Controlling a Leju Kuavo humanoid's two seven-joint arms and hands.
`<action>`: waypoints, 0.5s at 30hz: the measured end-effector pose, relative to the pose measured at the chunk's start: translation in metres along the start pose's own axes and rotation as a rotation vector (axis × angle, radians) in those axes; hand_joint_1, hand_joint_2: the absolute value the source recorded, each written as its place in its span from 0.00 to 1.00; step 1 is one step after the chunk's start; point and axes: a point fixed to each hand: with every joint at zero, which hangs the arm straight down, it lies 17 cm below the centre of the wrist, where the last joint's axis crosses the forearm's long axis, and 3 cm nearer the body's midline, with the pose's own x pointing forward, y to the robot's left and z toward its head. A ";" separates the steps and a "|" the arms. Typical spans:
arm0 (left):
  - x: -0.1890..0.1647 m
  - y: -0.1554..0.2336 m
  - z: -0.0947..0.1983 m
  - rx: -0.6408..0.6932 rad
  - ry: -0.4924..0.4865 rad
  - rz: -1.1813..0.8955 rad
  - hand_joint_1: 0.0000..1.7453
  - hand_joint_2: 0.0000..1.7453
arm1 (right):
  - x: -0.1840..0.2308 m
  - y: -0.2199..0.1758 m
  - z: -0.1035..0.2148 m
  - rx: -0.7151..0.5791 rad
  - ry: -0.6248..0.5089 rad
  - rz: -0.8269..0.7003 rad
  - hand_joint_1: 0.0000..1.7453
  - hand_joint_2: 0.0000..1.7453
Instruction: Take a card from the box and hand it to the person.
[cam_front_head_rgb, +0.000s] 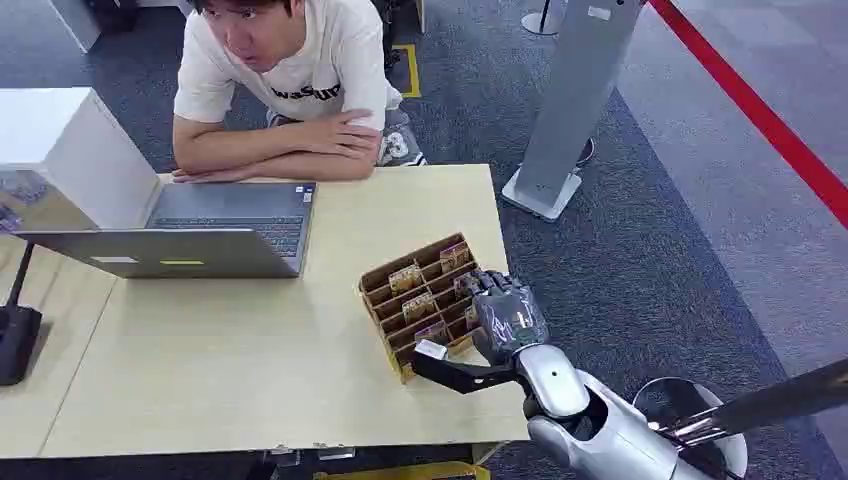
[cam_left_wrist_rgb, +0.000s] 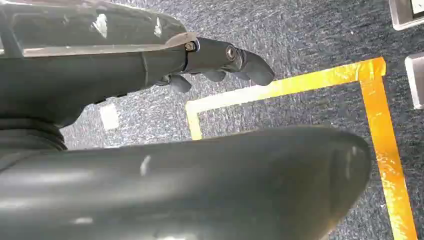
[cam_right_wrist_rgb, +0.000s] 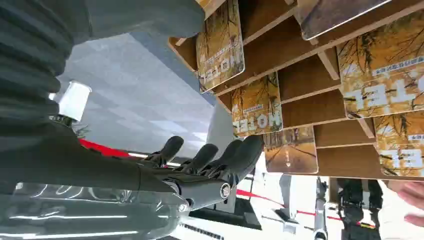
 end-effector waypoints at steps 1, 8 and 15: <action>0.000 0.000 0.000 0.000 0.000 0.000 0.00 0.00 | 0.000 0.000 0.000 0.002 0.000 -0.007 0.29 1.00; 0.000 0.000 0.000 0.002 0.001 0.001 0.00 0.00 | -0.001 0.005 0.000 0.023 -0.004 -0.045 0.38 1.00; -0.001 0.000 0.000 0.002 0.007 0.003 0.00 0.00 | -0.007 0.019 0.001 0.048 0.004 -0.050 0.45 1.00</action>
